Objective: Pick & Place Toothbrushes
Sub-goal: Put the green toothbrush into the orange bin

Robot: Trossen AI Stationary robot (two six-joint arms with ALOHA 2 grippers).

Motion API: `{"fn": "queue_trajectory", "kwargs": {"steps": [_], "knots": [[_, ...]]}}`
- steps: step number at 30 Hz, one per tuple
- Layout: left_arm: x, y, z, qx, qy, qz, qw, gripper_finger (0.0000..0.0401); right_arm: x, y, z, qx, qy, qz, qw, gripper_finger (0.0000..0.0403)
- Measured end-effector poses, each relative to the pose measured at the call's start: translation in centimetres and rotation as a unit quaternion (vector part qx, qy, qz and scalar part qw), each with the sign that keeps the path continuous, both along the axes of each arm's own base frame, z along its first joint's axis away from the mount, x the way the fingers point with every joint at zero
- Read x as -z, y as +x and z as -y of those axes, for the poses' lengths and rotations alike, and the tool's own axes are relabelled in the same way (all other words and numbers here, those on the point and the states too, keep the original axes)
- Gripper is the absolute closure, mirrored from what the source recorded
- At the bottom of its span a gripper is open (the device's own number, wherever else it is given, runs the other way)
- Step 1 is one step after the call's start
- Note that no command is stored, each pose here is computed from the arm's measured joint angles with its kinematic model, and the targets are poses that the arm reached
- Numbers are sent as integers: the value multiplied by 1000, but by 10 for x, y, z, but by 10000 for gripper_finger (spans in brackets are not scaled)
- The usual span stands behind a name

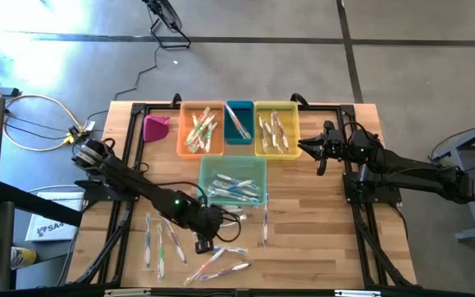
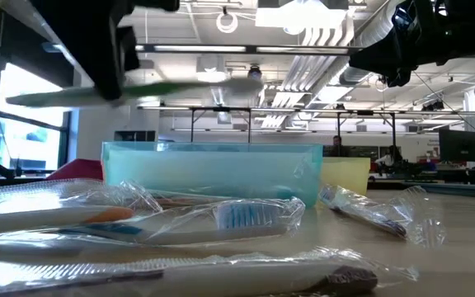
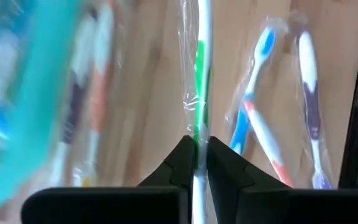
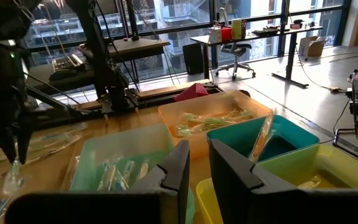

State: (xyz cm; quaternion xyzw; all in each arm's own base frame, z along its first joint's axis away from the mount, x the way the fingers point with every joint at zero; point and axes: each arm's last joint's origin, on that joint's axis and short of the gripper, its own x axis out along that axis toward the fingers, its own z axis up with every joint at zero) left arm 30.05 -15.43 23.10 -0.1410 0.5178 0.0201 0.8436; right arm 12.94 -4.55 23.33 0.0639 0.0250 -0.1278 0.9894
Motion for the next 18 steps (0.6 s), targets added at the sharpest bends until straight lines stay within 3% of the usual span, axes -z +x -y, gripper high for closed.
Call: {"fn": "queue_trajectory", "kwargs": {"steps": [10, 18], "knots": [[-51, 2, -9, -12, 136, 41, 990, 378, 0, 0, 0, 0, 0, 0, 1000, 348], [-79, 7, -37, -34, 211, 26, 977, 378, 0, 0, 0, 0, -1, 0, 1000, 348]]}}
